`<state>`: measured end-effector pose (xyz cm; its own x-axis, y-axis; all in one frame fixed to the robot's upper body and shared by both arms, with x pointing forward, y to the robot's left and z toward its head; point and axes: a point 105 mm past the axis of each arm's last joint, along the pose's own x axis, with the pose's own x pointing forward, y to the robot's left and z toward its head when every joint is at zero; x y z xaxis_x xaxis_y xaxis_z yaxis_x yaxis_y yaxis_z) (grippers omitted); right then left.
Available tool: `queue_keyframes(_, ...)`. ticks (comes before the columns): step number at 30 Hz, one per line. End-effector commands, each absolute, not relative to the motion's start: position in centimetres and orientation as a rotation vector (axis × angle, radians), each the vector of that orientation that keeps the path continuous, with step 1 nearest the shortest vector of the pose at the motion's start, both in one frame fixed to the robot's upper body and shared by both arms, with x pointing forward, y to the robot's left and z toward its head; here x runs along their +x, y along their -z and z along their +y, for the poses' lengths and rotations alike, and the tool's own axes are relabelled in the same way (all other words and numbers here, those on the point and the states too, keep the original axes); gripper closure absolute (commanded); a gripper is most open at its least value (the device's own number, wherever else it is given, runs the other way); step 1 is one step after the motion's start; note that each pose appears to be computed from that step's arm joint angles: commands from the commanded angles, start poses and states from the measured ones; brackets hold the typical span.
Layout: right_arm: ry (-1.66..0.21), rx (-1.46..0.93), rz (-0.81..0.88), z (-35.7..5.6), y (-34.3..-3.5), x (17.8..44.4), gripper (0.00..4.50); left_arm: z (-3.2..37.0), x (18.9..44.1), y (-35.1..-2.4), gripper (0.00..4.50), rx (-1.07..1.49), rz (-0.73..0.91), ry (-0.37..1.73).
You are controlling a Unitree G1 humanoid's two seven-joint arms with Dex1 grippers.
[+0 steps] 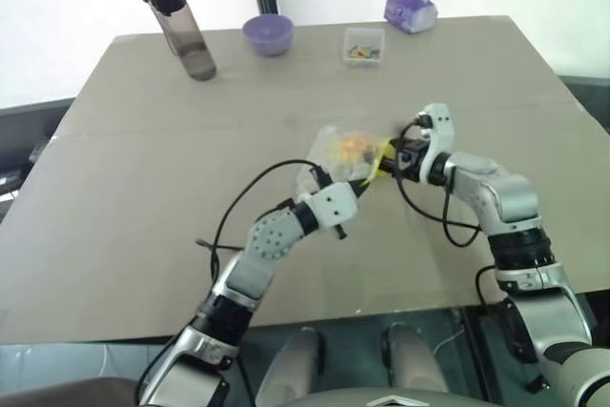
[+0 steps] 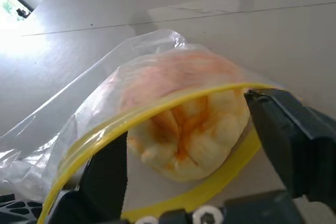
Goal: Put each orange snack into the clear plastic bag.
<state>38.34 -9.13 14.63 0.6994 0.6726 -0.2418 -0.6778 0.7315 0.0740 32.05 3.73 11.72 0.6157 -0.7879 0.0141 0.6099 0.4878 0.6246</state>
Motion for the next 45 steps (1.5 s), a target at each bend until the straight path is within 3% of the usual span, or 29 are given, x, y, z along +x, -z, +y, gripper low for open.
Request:
queue_keyframes(1, -0.803, -0.037, 0.194, -10.7, -16.5, 37.1, 0.61, 4.8, 32.9, -13.5, 4.5, 0.565, -0.362, 0.788)
queue_keyframes(6, -0.814, -0.121, 0.229, -13.4, -15.1, 36.2, 0.61, 5.6, 33.3, -13.8, 4.5, 0.54, -0.354, 0.747)
queue_keyframes(10, -0.644, -0.305, 0.191, -15.4, -13.8, 38.7, 0.61, 5.7, 33.4, -13.8, 4.5, 0.52, -0.347, 0.736)
queue_keyframes(21, -0.674, -0.258, 0.083, -12.1, -14.5, 41.9, 0.61, 5.8, 32.8, -13.4, 4.5, 0.519, -0.333, 0.723)
queue_keyframes(30, -0.734, -0.178, 0.086, -11.1, -14.7, 42.5, 0.61, 6.0, 32.4, -13.1, 4.5, 0.525, -0.321, 0.711)
queue_keyframes(34, -0.753, -0.168, 0.063, -10.6, -15.0, 42.5, 1.75, 6.2, 32.4, -13.1, 4.5, 0.527, -0.318, 0.705)
queue_keyframes(36, -0.762, -0.165, 0.057, -10.4, -15.1, 42.5, 2.83, 6.2, 32.3, -13.1, 4.5, 0.527, -0.317, 0.705)
queue_keyframes(40, -0.762, -0.175, 0.048, -10.3, -15.2, 42.6, 4.47, 6.2, 32.2, -13.0, 4.5, 0.528, -0.315, 0.707)
queue_keyframes(45, -0.765, -0.172, 0.02, -10.1, -15.9, 42.5, 4.47, 6.2, 32.3, -13.0, 4.5, 0.531, -0.314, 0.706)
